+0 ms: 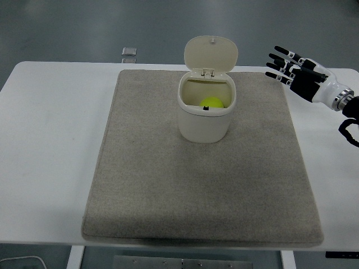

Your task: Pick up the tennis ball and place it in the box.

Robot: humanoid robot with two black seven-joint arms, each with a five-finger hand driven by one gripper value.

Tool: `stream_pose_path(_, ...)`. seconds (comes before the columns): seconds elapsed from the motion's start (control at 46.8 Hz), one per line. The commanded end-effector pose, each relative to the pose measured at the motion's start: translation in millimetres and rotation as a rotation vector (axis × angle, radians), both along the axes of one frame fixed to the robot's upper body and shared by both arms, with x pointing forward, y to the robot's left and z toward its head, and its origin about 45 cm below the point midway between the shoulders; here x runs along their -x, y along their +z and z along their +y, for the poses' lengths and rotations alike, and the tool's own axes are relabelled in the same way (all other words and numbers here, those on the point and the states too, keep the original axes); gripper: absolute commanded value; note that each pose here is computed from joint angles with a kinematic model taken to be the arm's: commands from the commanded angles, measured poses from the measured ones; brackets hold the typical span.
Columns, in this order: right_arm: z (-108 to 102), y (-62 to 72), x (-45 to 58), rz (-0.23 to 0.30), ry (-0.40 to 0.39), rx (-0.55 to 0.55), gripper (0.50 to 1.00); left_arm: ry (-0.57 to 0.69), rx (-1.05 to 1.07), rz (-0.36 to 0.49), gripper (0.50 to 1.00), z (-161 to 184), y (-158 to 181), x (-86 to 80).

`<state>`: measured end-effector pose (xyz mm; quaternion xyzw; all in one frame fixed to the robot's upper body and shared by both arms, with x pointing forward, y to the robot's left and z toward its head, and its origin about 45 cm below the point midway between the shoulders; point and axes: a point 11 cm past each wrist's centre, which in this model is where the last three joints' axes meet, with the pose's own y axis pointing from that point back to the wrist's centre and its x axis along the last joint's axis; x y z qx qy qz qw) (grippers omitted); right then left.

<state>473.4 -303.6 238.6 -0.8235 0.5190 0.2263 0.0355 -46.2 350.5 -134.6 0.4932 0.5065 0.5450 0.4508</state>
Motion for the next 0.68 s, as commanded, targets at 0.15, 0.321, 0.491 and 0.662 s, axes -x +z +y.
stream_pose_path(0.15,-3.1,-1.5,1.2,-0.005,-0.003,0.011,0.901,0.000,0.000,0.000,0.992,0.0,0.0,0.3)
stream_pose_path(0.321,-4.8,1.6,0.1,-0.037,-0.022,-0.001,0.901,0.000,0.000,0.000,0.992,0.0,0.0,0.3)
stream_pose_path(0.491,-4.5,2.7,-0.4,-0.043,-0.024,-0.006,0.903,0.000,0.000,0.000,0.992,0.0,0.0,0.3)
stream_pose_path(0.662,-4.5,3.2,-0.5,-0.046,-0.024,-0.009,0.903,0.000,0.000,0.000,0.992,0.0,0.0,0.3)
